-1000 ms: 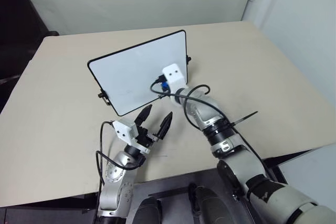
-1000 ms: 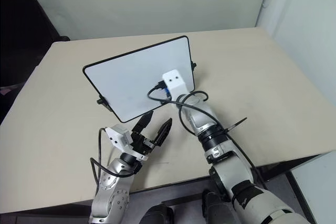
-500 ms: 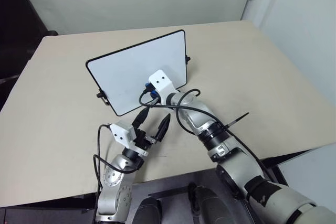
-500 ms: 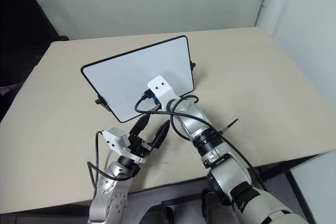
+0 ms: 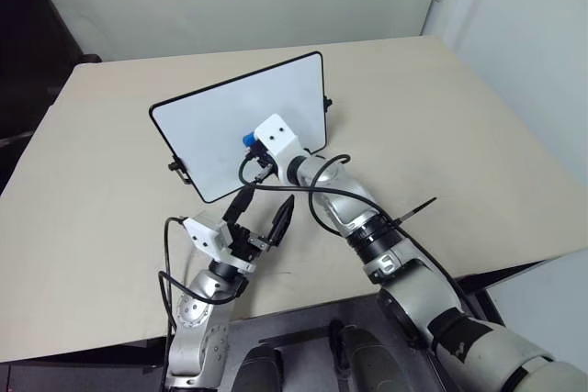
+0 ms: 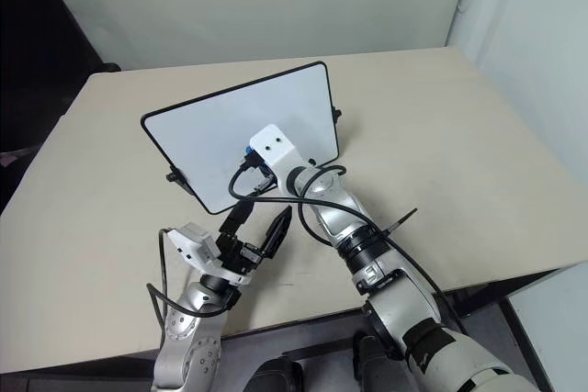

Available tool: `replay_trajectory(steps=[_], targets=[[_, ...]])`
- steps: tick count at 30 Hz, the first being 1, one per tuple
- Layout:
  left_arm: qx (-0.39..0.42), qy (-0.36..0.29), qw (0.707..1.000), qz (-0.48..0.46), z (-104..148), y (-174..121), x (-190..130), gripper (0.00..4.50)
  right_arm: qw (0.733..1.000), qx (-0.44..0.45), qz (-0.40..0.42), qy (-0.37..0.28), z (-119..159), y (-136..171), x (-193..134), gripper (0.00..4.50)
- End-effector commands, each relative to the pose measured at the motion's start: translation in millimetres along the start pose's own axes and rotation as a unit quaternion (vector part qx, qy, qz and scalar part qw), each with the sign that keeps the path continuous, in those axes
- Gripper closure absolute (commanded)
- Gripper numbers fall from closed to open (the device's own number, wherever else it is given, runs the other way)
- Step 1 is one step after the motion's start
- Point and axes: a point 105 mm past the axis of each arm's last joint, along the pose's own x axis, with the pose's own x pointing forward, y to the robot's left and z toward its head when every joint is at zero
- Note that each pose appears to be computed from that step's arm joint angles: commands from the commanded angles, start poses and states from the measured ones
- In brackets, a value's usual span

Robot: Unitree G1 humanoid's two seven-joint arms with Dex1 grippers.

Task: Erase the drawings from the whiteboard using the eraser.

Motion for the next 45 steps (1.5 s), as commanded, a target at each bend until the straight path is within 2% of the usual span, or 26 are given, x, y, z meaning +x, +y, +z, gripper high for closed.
replay_trajectory(steps=[1, 10, 13, 20, 24, 26, 31, 39, 45], targets=[[-0.007, 0.008, 1.0, 0.0, -3, 1, 5, 0.0, 0.992, 0.007, 0.074, -0.102, 53, 47, 2, 4.15], [-0.004, 0.012, 1.0, 0.001, -5, 3, 6, 0.0, 0.998, 0.031, 0.002, -0.055, 19, -1, -6, 4.15], [-0.002, 0.013, 1.0, 0.003, -4, 7, 6, 0.0, 0.997, 0.053, -0.033, -0.045, 10, -31, -18, 4.15], [0.001, 0.018, 1.0, 0.0, -4, 10, 7, 0.0, 0.993, 0.045, -0.099, -0.035, -1, -83, -47, 4.15], [0.0, 0.02, 1.0, -0.004, -4, 9, 7, 0.0, 0.991, 0.055, -0.122, -0.028, -9, -104, -70, 4.15], [-0.001, 0.021, 1.0, -0.007, -5, 8, 8, 0.0, 0.99, 0.056, -0.129, -0.016, -14, -108, -83, 4.15], [-0.007, 0.024, 1.0, -0.013, -7, 3, 8, 0.0, 0.983, 0.07, -0.136, 0.097, -49, -109, -134, 4.15], [-0.021, 0.029, 0.999, -0.021, -14, -5, 9, 0.0, 0.965, 0.093, -0.148, 0.196, -67, -110, -207, 4.15], [-0.029, 0.031, 0.999, -0.033, -20, -11, 14, 0.0, 0.95, 0.091, -0.118, 0.274, -80, -97, -235, 4.15]])
